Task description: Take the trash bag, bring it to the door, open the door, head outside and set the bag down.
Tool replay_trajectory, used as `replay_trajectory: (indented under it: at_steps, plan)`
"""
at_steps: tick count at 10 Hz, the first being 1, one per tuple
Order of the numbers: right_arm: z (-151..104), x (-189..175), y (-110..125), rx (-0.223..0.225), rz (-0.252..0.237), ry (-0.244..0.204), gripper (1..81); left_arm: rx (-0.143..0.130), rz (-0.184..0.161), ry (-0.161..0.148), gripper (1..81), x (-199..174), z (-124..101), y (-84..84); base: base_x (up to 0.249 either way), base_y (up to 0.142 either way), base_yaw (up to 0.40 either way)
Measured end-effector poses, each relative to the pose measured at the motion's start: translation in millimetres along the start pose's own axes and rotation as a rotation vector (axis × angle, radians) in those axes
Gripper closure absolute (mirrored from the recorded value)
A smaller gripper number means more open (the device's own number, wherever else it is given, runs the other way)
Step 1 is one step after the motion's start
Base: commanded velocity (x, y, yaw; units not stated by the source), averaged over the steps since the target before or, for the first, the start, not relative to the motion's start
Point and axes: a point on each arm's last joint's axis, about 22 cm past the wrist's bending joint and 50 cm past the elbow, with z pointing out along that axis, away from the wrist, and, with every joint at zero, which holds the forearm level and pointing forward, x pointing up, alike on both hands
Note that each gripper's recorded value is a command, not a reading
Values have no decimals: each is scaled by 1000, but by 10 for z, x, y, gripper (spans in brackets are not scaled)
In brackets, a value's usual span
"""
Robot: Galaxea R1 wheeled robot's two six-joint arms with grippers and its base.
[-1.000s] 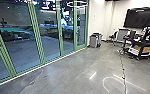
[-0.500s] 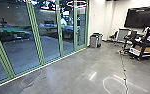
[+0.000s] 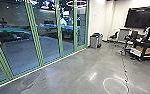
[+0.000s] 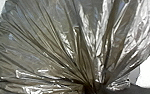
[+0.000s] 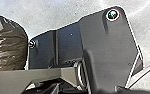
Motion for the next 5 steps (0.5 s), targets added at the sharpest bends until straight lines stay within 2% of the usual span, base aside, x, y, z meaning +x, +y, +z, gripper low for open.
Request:
replay_trajectory:
  at_steps: [5]
  plan:
    - [0,-2,0,0,0,0,10,0,0,0,811,-1,1,2,116,0,0]
